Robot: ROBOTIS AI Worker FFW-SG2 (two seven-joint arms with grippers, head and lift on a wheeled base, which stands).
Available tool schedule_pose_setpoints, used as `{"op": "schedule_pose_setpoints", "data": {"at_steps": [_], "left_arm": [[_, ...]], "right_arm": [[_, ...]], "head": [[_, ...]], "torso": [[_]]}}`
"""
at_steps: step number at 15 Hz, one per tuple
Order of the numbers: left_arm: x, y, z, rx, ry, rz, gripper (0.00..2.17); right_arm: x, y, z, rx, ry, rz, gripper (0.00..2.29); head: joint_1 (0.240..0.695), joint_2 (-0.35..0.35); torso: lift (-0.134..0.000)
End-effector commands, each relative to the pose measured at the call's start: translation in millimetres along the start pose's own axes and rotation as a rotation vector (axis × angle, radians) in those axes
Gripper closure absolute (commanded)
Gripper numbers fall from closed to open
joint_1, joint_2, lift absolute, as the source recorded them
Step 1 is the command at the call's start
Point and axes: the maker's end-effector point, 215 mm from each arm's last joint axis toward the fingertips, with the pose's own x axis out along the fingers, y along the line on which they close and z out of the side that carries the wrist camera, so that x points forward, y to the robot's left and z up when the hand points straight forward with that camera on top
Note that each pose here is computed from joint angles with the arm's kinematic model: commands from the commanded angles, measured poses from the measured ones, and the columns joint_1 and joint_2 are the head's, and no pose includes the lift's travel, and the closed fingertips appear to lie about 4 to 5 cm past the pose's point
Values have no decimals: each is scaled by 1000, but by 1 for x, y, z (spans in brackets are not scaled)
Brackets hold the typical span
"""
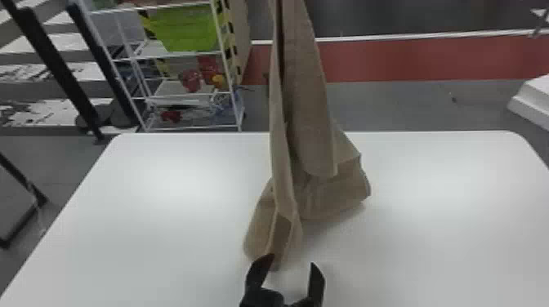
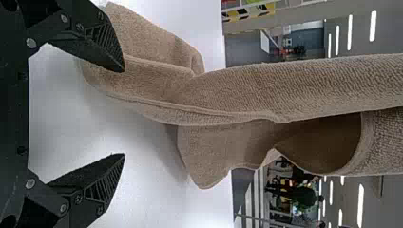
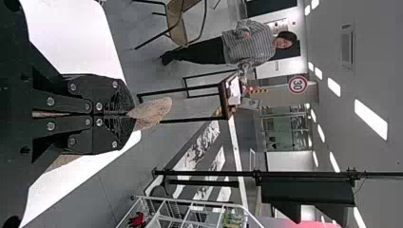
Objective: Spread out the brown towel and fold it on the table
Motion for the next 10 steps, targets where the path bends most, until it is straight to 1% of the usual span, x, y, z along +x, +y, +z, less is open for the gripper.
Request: {"op": "schedule_pose_setpoints", "data": {"at_steps": [1,2,4,5,6,7,8,9,10], "left_arm": [[5,11,-2,3,3,21,502],[5,17,-2,4,3,31,640],[6,33,-6,1,10,59,1079],[6,45,-7,2,13,78,1254],[5,58,-5,6,8,98,1372],[3,69,2,10,-3,115,1376],[1,83,16,13,-19,128,1376],[-1,97,27,17,-21,139,1602],[0,113,37,22,-21,158,1673]], "right_arm": [[-1,1,1,-1,-1,0,1301],[-2,0,2,-1,-6,-1,1301],[-10,-5,4,8,-19,-12,1301],[-15,-9,5,12,-27,-18,1301],[-21,-11,3,29,-36,-16,1301],[-27,-13,1,33,-41,-14,1301],[-38,-16,-5,36,-42,-23,1301],[-49,-20,-13,39,-37,-34,1301],[-61,-24,-23,65,-37,-36,1301]], "head": [[694,133],[694,137],[692,146],[690,151],[688,155],[684,163],[681,169],[676,173],[670,174]], "torso": [[-124],[-124],[-124],[-124],[-124],[-124],[-124],[-124],[-124]]}}
